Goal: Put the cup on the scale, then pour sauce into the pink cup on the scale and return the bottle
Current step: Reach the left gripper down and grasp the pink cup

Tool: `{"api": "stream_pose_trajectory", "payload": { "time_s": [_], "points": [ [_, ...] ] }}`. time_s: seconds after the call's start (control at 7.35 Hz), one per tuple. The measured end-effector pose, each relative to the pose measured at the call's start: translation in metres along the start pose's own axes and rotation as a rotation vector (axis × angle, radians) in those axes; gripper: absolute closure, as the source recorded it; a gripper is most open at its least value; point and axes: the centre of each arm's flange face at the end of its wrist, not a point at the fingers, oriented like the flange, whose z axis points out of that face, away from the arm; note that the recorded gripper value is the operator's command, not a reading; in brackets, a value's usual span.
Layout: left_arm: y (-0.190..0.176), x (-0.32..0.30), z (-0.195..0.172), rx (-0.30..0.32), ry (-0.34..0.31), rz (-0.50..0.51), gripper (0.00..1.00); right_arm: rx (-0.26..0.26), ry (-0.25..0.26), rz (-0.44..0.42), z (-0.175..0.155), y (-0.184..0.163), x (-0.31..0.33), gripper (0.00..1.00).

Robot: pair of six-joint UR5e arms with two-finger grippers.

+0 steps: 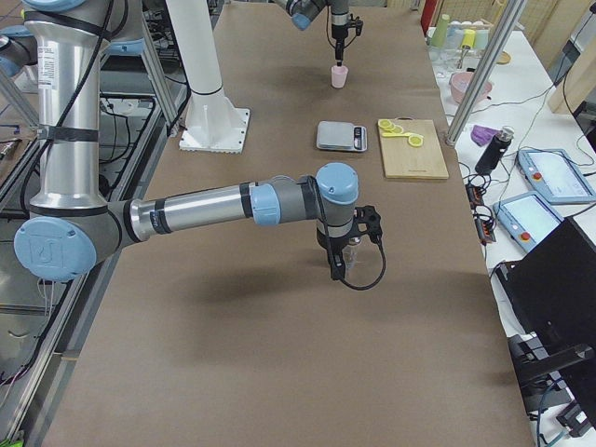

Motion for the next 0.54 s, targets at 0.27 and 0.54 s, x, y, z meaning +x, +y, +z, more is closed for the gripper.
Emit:
{"api": "stream_pose_trajectory", "payload": {
  "time_s": [0.27, 0.54],
  "points": [
    [-0.0039, -0.0044, 0.0123, 0.000, 0.002, 0.002, 0.74, 0.000, 0.000, 0.000, -0.0001, -0.0001, -0.0001, 0.00],
    [-0.0046, -0.0046, 0.0141, 0.004, 0.008, 0.002, 1.00, 0.000, 0.000, 0.000, 0.0001, 0.0002, 0.0001, 0.00]
  ]
}}
